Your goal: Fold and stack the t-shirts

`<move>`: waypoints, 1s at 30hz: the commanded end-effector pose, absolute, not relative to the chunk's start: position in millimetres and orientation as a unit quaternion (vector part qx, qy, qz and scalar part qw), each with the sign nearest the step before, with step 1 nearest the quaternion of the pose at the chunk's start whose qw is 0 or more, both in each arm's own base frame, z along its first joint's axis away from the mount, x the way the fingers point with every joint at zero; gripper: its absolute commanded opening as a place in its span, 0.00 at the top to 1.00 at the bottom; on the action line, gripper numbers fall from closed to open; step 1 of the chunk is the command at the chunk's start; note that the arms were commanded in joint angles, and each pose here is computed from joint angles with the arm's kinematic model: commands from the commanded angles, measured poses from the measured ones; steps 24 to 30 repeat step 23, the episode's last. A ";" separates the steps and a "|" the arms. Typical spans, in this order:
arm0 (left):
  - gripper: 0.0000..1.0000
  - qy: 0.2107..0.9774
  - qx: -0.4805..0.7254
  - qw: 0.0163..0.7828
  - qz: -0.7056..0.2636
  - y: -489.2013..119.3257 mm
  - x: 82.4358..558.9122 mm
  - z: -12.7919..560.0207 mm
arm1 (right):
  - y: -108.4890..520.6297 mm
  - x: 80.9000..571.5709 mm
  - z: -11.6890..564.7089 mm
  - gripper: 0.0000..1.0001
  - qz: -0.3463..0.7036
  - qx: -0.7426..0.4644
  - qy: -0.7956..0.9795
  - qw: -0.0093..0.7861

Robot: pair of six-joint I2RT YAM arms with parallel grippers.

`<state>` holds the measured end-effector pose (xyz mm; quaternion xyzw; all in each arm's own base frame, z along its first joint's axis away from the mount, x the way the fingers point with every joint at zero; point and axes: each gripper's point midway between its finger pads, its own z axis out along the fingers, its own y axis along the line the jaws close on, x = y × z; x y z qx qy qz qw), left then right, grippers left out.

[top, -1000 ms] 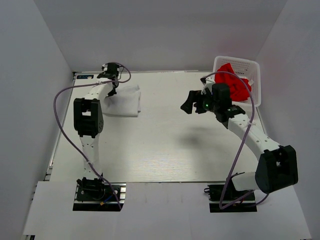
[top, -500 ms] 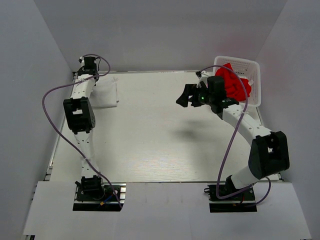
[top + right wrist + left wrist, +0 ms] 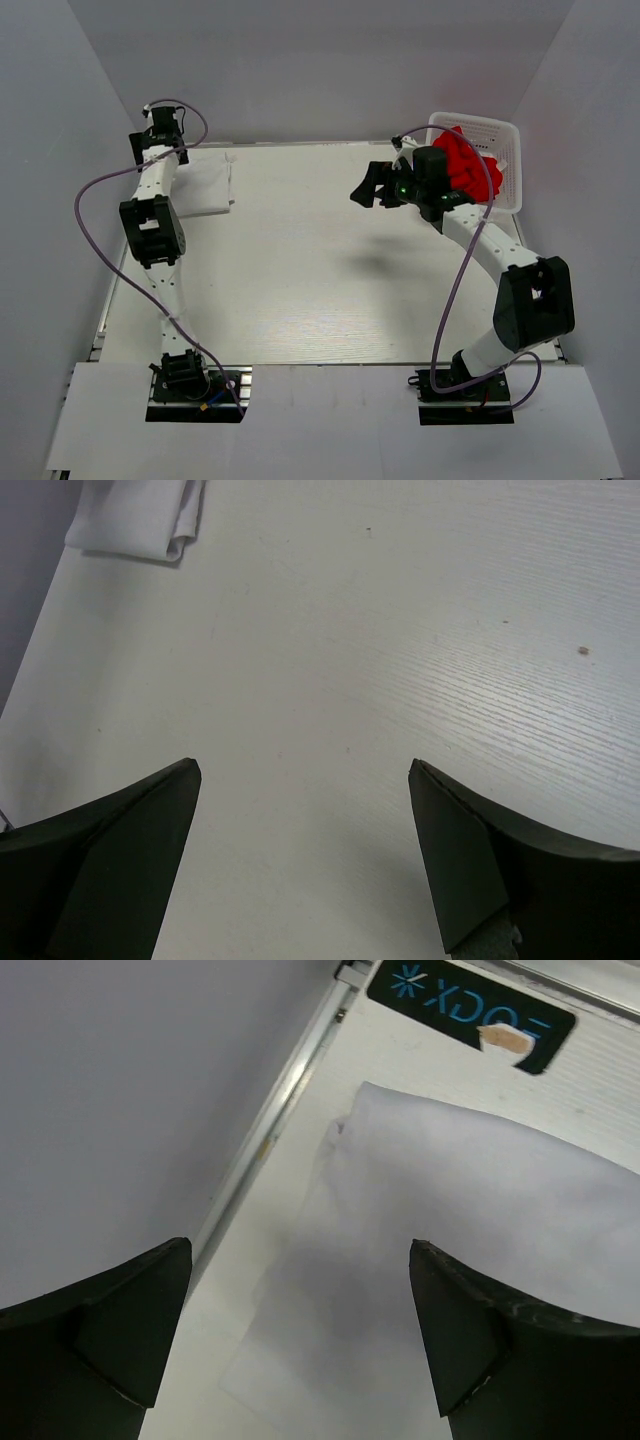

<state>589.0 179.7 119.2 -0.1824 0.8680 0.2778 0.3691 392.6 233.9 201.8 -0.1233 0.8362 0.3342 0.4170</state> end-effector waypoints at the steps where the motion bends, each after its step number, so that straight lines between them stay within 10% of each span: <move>1: 0.00 0.861 -0.188 0.424 0.207 149.1 584.5 187.8 | 229.0 396.4 232.6 0.10 0.333 -0.111 0.815 0.461; 9: 0.00 0.845 -0.131 0.504 -0.121 -11.3 486.1 238.4 | 207.0 364.8 213.8 0.10 0.318 -0.079 0.823 0.465; 15: 0.00 0.834 -0.117 0.468 -0.266 -97.5 375.0 173.0 | 182.3 330.6 162.5 0.10 0.283 -0.046 0.849 0.444; 30: 0.00 0.878 -0.135 0.419 -0.188 -93.3 327.6 132.2 | 181.0 294.5 131.3 0.10 0.326 -0.035 0.835 0.442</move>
